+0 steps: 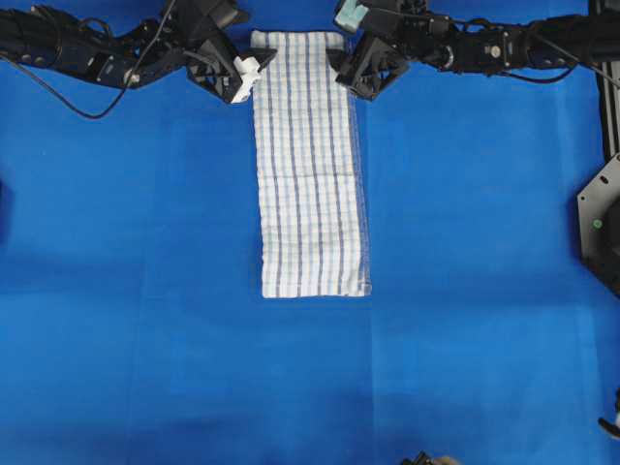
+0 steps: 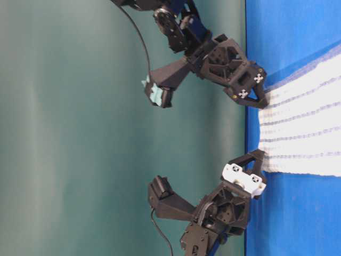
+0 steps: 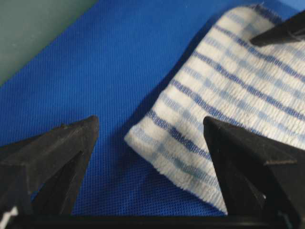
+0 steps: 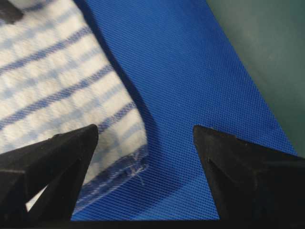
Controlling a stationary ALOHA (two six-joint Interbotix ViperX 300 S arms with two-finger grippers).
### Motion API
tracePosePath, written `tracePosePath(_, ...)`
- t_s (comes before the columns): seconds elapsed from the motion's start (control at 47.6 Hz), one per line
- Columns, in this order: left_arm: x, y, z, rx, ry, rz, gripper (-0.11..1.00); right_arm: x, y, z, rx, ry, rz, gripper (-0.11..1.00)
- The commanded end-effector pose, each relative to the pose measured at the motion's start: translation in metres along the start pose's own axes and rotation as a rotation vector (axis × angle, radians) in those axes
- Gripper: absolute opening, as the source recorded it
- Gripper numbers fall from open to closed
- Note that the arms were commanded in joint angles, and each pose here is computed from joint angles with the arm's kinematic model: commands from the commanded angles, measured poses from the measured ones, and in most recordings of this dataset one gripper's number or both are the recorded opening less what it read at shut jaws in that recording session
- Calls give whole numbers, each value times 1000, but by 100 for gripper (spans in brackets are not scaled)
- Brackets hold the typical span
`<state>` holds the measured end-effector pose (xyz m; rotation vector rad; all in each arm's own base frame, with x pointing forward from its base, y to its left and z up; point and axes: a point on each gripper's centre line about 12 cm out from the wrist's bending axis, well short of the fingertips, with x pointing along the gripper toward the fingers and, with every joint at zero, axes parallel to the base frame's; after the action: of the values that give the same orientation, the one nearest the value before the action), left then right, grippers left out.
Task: Fold the blue towel.
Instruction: 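Grasp the strip's top corners with both grippers and lift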
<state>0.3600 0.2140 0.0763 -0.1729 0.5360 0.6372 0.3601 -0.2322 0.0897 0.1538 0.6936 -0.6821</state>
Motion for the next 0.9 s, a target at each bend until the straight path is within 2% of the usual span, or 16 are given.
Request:
tracePosePath(0.0,0,-1,12,-3,-38,-1,87,2,0,11,4,-29,-3,94)
tracePosePath(0.147,2,-1,8,-4,-27,-1,83,9,1,3,2,-7,-4,92)
tracePosePath(0.231,4,-2,4,-10,-12,-3,77,12,2,-1,-2,5,-3,86)
tracePosePath(0.294,4,-4,3,-3,-2,-9,67,13,2,-2,-4,10,-1,73)
tracePosePath(0.441,4,-8,3,35,2,-21,23,12,4,-4,-5,22,11,30)
tracePosePath(0.525,4,-9,4,42,-2,-24,5,12,7,-4,-3,34,27,12)
tracePosePath(0.651,5,-10,8,45,-11,-25,4,11,9,-3,-6,38,39,-3)
tracePosePath(0.882,4,-11,21,76,-33,-30,4,0,7,8,1,3,36,-3)
